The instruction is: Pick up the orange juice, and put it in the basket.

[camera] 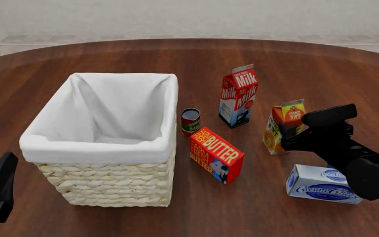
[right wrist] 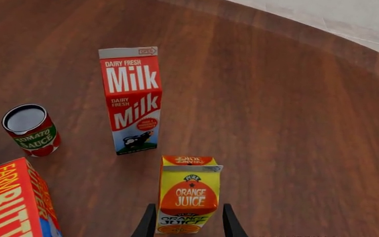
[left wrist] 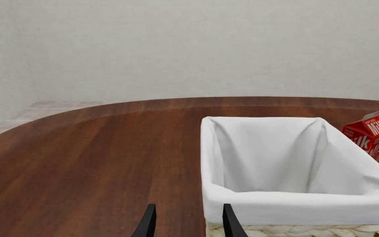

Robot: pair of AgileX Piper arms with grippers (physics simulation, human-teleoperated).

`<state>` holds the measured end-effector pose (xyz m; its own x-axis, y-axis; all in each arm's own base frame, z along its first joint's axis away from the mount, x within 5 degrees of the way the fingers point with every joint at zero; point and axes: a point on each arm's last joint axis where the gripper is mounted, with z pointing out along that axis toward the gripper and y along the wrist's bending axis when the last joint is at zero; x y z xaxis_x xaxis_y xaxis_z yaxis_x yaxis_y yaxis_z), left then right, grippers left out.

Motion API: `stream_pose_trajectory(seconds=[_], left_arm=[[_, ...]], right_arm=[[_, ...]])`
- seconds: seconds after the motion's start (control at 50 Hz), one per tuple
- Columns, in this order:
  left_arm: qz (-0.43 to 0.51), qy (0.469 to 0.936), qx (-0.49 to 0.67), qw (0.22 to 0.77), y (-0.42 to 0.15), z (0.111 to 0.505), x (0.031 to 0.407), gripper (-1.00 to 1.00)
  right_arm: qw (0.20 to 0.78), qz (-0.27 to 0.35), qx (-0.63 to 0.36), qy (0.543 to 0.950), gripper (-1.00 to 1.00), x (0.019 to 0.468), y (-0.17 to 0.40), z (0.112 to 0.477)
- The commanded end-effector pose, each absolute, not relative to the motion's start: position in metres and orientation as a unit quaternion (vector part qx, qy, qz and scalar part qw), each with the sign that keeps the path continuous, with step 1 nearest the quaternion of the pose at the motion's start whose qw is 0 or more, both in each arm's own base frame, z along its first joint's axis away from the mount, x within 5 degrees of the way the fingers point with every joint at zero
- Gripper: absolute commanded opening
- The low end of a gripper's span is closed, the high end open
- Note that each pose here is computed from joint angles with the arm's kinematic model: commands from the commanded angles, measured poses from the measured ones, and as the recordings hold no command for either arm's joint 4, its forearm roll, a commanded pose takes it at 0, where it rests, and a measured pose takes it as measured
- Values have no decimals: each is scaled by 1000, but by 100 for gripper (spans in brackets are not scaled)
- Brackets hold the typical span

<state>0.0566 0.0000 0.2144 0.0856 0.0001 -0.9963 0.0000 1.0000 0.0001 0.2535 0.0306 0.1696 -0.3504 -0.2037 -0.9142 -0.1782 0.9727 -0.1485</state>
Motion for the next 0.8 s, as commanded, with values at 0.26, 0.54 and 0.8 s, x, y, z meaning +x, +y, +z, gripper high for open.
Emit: stream_pose_trajectory(seconds=[0.26,0.54,0.8], left_arm=[[0,676,0,737,0,214,57,100],[0,676,0,737,0,214,57,100],[0,676,0,737,0,214,57,100]], right_arm=[[546,-16,-103,832,100,266,25,151],[536,-10,-101,838,100,270,27,134],[535,-5,-102,839,100,270,30,129]])
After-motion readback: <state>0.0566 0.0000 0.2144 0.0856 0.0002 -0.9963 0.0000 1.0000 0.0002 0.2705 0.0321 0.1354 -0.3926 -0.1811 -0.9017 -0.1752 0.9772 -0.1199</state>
